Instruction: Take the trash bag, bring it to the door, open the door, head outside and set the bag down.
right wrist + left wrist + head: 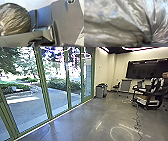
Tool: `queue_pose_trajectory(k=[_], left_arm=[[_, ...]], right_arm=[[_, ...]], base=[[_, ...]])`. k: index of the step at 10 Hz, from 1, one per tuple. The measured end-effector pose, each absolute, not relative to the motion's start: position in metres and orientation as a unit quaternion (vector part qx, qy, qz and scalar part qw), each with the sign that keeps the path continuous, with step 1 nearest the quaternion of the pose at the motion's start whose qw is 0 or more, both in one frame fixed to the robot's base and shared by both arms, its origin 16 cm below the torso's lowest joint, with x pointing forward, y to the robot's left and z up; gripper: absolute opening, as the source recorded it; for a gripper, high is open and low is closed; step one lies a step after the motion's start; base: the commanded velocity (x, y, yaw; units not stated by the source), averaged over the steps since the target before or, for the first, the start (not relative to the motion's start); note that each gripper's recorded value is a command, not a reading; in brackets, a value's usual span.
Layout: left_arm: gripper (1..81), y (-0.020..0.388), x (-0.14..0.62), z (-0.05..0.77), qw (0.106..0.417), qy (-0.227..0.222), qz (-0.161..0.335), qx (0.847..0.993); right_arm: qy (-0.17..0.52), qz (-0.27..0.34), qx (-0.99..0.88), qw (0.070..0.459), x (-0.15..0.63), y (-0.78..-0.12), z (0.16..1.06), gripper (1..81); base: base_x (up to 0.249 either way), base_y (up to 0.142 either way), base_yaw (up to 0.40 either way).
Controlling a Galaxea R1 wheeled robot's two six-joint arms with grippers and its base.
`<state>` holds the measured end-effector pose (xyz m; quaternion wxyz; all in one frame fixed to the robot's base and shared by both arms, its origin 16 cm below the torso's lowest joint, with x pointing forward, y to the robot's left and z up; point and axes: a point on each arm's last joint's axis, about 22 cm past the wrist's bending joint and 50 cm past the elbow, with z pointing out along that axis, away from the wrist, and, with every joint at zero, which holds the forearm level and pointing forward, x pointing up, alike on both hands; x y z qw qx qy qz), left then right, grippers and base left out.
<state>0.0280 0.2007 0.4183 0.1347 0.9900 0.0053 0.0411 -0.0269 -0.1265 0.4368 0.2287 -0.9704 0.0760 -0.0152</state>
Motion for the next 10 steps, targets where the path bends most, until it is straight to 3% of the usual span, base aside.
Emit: queue_pose_trajectory(k=[3, 10], left_arm=[[1.0, 0.2007, 0.0286, 0.4183, 0.135, 0.005, 0.041, 0.99], [1.0, 0.202, 0.0279, 0.4182, 0.134, 0.005, 0.041, 0.99]], right_arm=[[0.076, -0.016, -0.97, 0.229, -0.0264, -0.1265, 0.4368, 81.1], [0.076, -0.016, -0.97, 0.229, -0.0259, -0.1266, 0.4368, 81.1]], base=[[0.116, -0.07, 0.0], [0.116, 0.0, 0.0]])
